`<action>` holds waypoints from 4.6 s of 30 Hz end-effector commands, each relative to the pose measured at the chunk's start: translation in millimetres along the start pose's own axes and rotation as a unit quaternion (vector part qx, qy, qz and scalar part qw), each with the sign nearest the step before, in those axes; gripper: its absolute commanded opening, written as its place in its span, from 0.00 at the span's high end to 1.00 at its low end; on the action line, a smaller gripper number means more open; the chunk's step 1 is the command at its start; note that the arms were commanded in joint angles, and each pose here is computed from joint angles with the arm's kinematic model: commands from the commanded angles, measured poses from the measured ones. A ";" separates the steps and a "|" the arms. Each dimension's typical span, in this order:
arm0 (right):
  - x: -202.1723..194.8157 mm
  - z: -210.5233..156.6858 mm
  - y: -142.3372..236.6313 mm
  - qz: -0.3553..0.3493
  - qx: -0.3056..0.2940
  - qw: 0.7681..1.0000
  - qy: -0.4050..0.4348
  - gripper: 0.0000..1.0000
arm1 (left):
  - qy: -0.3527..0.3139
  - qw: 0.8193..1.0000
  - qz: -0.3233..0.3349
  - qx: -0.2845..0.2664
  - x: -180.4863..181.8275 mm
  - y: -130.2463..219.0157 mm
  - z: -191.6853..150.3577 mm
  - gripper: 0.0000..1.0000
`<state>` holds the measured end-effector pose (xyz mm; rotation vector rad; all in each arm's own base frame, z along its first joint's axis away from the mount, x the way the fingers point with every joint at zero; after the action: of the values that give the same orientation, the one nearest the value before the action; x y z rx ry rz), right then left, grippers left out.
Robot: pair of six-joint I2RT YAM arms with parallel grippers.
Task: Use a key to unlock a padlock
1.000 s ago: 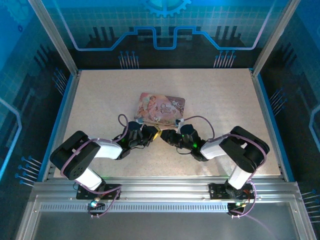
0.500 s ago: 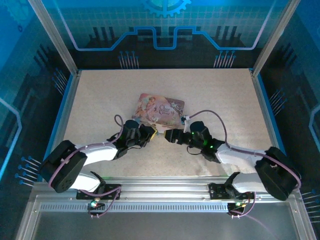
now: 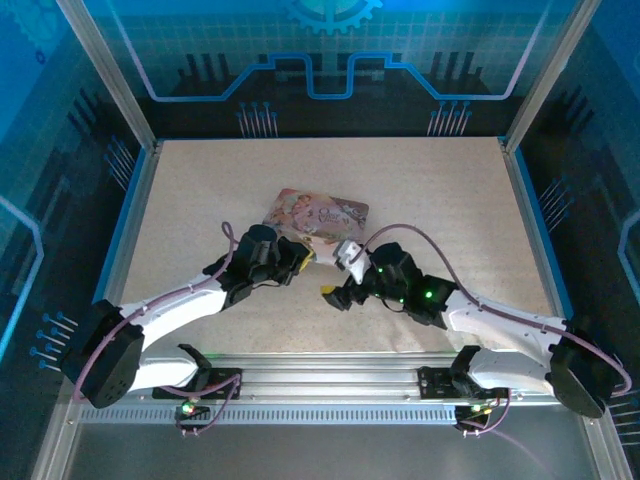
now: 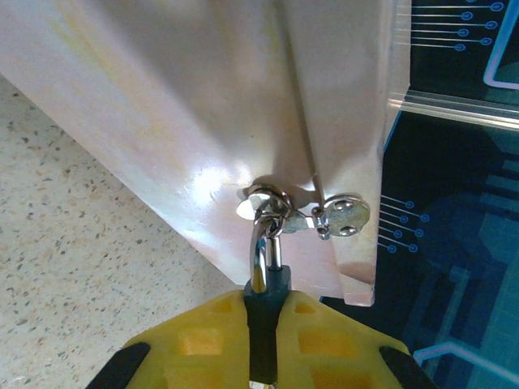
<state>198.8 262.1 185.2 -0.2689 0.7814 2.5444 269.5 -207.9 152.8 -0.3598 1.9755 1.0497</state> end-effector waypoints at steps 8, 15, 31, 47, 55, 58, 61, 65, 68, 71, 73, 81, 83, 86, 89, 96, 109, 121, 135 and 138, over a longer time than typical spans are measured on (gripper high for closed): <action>2.6 12.3 -9.3 -0.042 0.022 0.968 0.246 0.09 | 0.034 0.999 -0.016 0.030 -24.7 12.5 -15.6 1.00; 1.7 15.9 -24.5 -0.067 0.022 0.966 0.248 0.14 | 0.036 0.998 -0.025 0.033 -27.7 14.4 -20.0 1.00; -1.2 18.0 -46.4 -0.090 0.024 0.969 0.228 0.61 | 0.036 0.998 -0.027 0.040 -24.9 10.8 -24.6 1.00; -5.1 15.6 -53.2 -0.105 0.035 0.967 0.229 0.74 | 0.033 0.998 -0.024 0.042 -23.3 9.7 -26.9 1.00; -6.7 13.8 -53.9 -0.111 0.039 0.968 0.223 0.85 | 0.032 0.998 -0.024 0.043 -22.7 9.5 -27.5 1.00; -6.1 12.3 -54.7 -0.110 0.042 0.968 0.221 0.89 | 0.034 0.998 -0.024 0.043 -22.2 9.3 -27.2 1.00; -6.7 12.4 -54.6 -0.111 0.042 0.969 0.218 0.92 | 0.037 0.998 -0.023 0.044 -21.1 8.5 -27.1 1.00; -6.9 11.6 -54.7 -0.113 0.043 0.969 0.216 0.95 | 0.038 0.998 -0.024 0.045 -21.1 8.3 -27.1 1.00; -6.5 12.0 -54.6 -0.113 0.042 0.969 0.215 0.97 | 0.038 0.998 -0.025 0.045 -21.3 8.3 -27.2 1.00; -6.8 11.9 -54.5 -0.114 0.043 0.969 0.214 0.98 | 0.041 0.998 -0.023 0.044 -19.7 7.7 -26.6 1.00; -7.2 12.7 -54.5 -0.114 0.041 0.970 0.211 0.99 | 0.042 0.998 -0.024 0.045 -20.1 7.6 -26.7 1.00; -6.1 14.1 -54.0 -0.109 0.034 0.978 0.174 1.00 | 0.041 0.998 -0.026 0.045 -21.5 7.4 -27.1 1.00; -6.6 13.2 -53.6 -0.107 0.034 0.981 0.158 1.00 | 0.042 0.998 -0.026 0.045 -21.2 7.3 -26.7 1.00; -8.7 12.2 -52.7 -0.103 0.035 0.986 0.125 1.00 | 0.042 0.998 -0.026 0.044 -21.2 7.2 -26.7 1.00; -9.4 14.3 -51.6 -0.091 0.027 0.992 0.080 1.00 | 0.042 0.998 -0.026 0.044 -21.3 7.2 -26.5 1.00; -11.6 17.5 -52.5 -0.084 0.012 0.996 -0.038 1.00 | 0.042 0.998 -0.025 0.045 -20.6 6.5 -26.7 1.00; -9.8 14.5 -58.9 -0.050 -0.017 0.963 -0.263 1.00 | 0.042 0.998 -0.024 0.041 -18.9 7.4 -26.3 1.00; -10.8 -2.7 -62.2 -0.019 -0.009 0.895 -0.446 1.00 | 0.042 0.998 -0.022 0.041 -17.0 6.6 -26.9 1.00; -3.8 -30.7 -71.5 -0.037 0.042 0.904 -0.424 1.00 | 0.045 0.998 -0.006 0.033 -1.5 -1.9 -21.2 1.00; 1.5 -44.4 -77.0 -0.039 0.060 0.903 -0.423 1.00 | 0.045 0.998 0.002 0.034 7.6 -8.6 -18.9 1.00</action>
<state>235.4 302.8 135.8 0.7746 0.4797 2.2491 258.3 -210.1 133.2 -0.3663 2.0940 1.1298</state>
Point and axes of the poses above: each hand's point on the last joint's axis, 136 mm out from that joint toward the fingers, its own y axis back along the fingers, its own x axis along the line the jaws close on, z = x × y, the point moved 4 cm from there along y, back along the fingers, and after that the axes turned 15 degrees about y, right-handed, at the moved point
